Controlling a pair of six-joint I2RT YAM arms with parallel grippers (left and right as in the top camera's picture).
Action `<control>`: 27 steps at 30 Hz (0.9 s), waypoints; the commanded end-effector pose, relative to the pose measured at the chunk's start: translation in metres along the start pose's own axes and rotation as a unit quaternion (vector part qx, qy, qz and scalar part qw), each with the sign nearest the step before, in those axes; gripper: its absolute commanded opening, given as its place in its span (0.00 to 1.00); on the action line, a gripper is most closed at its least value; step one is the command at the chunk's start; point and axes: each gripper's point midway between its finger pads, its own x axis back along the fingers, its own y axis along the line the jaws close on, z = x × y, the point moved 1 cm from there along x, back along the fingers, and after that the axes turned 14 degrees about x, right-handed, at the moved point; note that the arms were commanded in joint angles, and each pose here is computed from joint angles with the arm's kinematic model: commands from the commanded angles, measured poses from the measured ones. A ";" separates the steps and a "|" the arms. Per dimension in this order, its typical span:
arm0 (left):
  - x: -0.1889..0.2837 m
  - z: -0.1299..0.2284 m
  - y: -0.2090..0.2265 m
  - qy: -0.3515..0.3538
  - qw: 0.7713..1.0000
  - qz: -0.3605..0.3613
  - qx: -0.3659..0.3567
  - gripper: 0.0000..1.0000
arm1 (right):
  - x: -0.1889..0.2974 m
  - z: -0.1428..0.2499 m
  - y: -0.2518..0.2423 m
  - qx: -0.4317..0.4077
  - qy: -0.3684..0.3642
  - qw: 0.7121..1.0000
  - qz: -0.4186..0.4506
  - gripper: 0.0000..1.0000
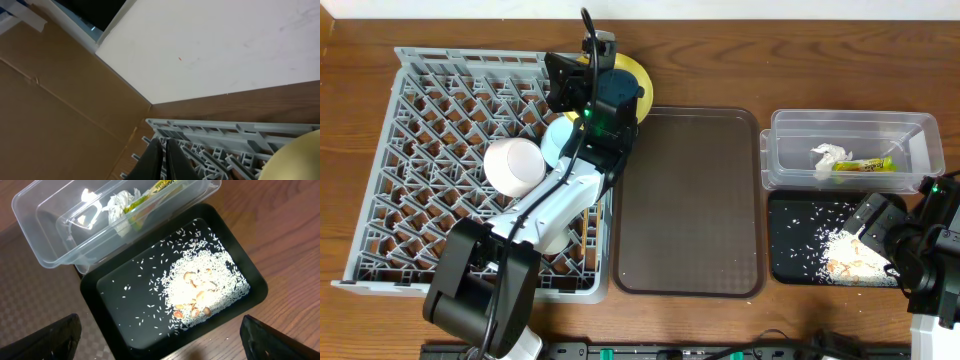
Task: Sort waste into correct bins and load items into the dishwasher
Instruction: 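Swing the yellow plate over the rack's back edge with the left gripper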
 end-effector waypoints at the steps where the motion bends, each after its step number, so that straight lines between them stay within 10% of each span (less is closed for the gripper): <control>1: 0.002 -0.005 0.020 0.007 0.999 -0.040 0.034 0.07 | 0.004 -0.003 -0.001 -0.005 -0.008 1.000 0.002 0.99; 5: 0.020 0.003 0.008 0.018 0.999 -0.027 0.035 0.10 | 0.004 -0.003 -0.001 -0.005 -0.008 1.000 0.002 0.99; 12: 0.048 -0.011 0.005 0.023 0.994 0.065 0.085 0.74 | 0.004 -0.003 -0.001 -0.005 -0.008 1.000 0.002 0.99; 18: 0.058 -0.017 0.023 0.106 0.948 0.238 0.182 0.74 | 0.004 -0.003 -0.001 -0.005 -0.008 1.000 0.002 0.99; 27: 0.023 0.019 0.038 0.272 0.813 0.422 0.296 0.68 | 0.004 -0.003 -0.001 -0.005 -0.008 1.000 0.002 0.99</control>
